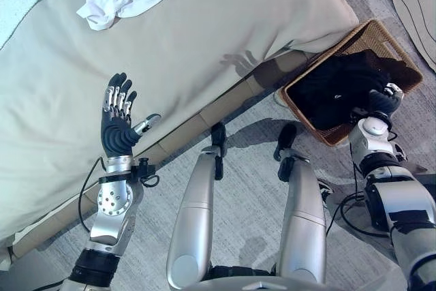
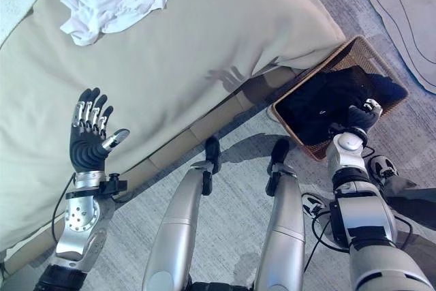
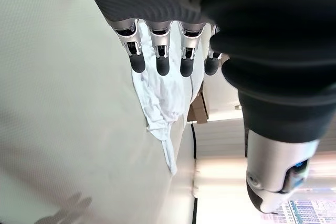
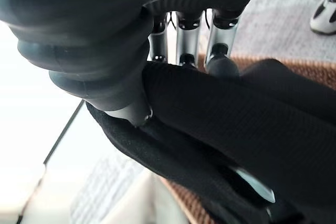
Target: Pick up clothes into the bucket
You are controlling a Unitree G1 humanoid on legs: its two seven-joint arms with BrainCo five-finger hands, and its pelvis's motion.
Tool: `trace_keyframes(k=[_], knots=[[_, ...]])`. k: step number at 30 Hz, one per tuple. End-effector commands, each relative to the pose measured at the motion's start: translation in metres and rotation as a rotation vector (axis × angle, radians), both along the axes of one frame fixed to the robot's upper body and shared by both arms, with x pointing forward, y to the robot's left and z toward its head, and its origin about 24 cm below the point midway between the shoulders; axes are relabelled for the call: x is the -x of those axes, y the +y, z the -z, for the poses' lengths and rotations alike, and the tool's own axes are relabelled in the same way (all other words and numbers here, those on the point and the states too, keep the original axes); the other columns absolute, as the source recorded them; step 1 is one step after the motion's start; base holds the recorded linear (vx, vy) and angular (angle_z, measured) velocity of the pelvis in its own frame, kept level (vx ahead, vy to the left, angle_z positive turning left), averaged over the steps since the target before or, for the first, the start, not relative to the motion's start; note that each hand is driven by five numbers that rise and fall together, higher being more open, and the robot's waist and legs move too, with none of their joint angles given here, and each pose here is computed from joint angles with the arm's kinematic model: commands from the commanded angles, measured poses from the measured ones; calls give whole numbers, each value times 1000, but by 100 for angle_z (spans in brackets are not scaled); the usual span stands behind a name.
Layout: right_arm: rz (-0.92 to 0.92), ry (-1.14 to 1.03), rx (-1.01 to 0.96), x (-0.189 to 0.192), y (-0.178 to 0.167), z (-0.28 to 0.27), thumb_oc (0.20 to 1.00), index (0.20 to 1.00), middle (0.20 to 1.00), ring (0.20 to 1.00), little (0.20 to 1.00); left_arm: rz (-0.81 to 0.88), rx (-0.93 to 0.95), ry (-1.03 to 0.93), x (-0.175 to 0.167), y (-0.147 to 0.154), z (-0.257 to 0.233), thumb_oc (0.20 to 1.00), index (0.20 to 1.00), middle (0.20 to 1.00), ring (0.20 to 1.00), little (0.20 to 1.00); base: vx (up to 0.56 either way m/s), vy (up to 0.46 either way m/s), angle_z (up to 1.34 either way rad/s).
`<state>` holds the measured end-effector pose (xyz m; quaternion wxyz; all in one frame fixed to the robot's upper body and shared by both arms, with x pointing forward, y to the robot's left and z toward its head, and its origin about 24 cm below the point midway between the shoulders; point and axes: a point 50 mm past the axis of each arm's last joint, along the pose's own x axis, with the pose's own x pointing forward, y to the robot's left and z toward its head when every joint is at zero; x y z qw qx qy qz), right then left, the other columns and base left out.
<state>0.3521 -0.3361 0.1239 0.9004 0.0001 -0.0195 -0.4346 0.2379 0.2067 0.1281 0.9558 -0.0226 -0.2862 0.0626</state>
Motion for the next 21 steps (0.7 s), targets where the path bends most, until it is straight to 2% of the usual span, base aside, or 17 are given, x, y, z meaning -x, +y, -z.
trace_keyframes(k=[1, 12, 18, 21], knots=[[122, 59, 74, 17, -31, -7, 1000, 1000, 1000, 1000, 1000, 17, 18, -111, 10, -6, -15, 1000, 1000, 1000, 1000, 1000, 9, 1, 4], [93, 19, 1, 16, -21, 7, 1000, 1000, 1000, 1000, 1000, -16, 30, -115, 6, 0, -15, 1000, 1000, 1000, 1000, 1000, -5, 2, 0], [48, -151, -178, 22, -4, 28, 1000, 1000, 1000, 1000, 1000, -44, 40, -25, -4, 5, 3, 1000, 1000, 1000, 1000, 1000, 27, -12, 0], [9, -157, -227, 30, 7, 51, 1000, 1000, 1000, 1000, 1000, -51, 52, 29, -8, 10, 14, 1000, 1000, 1000, 1000, 1000, 118, -91, 14]])
